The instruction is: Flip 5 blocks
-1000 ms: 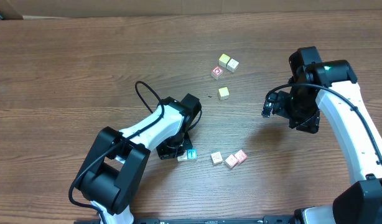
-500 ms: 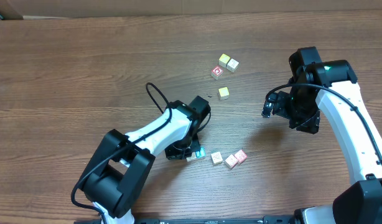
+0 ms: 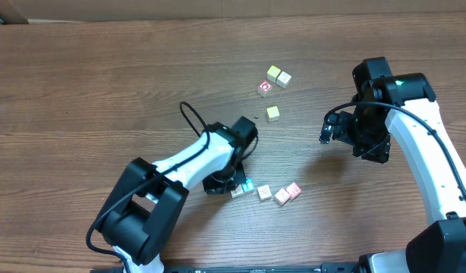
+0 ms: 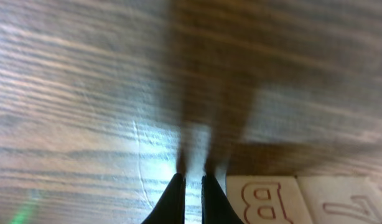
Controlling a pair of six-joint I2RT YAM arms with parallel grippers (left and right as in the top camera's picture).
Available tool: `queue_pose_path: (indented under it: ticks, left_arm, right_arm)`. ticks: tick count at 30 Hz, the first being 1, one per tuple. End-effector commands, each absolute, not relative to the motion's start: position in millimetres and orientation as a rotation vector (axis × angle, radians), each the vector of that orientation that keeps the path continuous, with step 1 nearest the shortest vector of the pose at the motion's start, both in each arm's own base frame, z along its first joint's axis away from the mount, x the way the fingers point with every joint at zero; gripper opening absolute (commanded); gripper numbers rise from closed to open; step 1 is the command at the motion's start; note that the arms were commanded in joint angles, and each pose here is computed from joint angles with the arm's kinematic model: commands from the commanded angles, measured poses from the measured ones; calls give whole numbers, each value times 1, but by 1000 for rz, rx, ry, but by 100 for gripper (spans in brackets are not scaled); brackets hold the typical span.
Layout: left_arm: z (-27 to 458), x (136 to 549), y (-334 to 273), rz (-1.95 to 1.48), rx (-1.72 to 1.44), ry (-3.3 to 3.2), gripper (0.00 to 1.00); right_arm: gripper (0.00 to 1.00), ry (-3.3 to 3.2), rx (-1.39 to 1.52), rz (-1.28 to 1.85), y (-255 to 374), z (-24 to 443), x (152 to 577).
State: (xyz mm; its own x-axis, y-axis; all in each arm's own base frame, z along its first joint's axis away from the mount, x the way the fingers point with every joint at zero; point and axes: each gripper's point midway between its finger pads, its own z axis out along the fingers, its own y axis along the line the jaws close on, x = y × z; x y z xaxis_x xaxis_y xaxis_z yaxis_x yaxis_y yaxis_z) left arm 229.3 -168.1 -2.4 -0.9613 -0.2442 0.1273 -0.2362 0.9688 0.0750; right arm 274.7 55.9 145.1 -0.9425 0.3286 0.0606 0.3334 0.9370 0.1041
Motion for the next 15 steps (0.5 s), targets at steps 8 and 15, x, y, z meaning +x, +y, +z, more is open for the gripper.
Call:
queue_pose_path:
  ticks: [8, 15]
  left_arm:
    - [3, 277, -169, 221, 352, -3001, 8]
    - [7, 263, -218, 396, 167, -2984, 7]
  right_arm:
    - [100, -3092, -517, -209, 58, 157, 279]
    - [100, -3089, -516, -207, 58, 157, 278]
